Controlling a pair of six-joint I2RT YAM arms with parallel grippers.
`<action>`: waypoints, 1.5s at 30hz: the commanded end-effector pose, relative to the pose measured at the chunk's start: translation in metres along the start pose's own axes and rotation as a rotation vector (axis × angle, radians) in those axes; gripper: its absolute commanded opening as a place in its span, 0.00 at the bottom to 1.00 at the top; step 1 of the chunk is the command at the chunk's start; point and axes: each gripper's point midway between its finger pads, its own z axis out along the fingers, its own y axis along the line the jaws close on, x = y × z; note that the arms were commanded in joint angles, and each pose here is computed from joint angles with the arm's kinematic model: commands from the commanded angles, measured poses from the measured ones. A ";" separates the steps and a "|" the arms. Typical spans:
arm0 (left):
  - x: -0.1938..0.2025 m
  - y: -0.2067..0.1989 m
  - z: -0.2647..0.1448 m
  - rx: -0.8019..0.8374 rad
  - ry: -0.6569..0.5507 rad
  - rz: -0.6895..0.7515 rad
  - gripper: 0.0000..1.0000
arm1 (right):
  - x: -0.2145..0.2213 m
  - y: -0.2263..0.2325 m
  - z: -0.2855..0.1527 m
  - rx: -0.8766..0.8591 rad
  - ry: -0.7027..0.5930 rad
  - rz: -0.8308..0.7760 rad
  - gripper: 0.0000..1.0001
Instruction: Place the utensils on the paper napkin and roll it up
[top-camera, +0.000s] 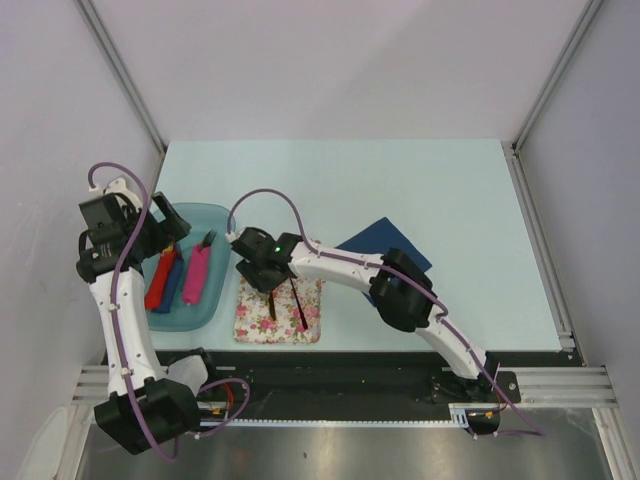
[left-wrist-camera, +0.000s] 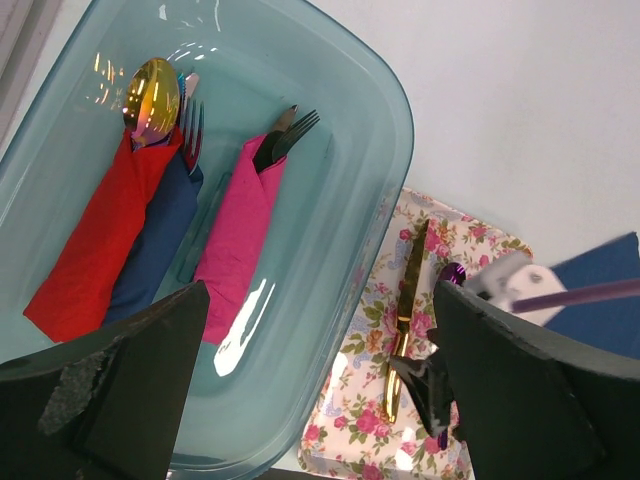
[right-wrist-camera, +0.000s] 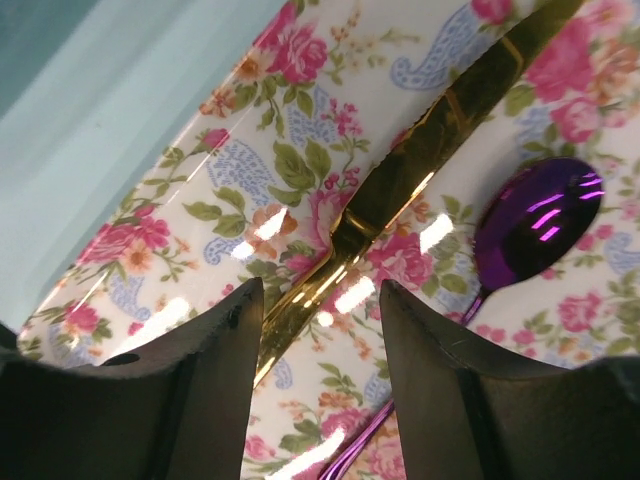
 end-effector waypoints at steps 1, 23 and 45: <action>-0.018 -0.003 -0.008 0.002 -0.072 -0.007 1.00 | -0.002 0.004 0.011 0.017 -0.007 0.024 0.53; -0.022 -0.002 -0.009 -0.006 -0.086 0.003 1.00 | 0.036 -0.027 0.016 0.066 0.101 0.072 0.00; -0.020 0.000 -0.005 -0.008 -0.080 -0.006 1.00 | -0.028 -0.015 -0.060 0.015 -0.091 0.120 0.00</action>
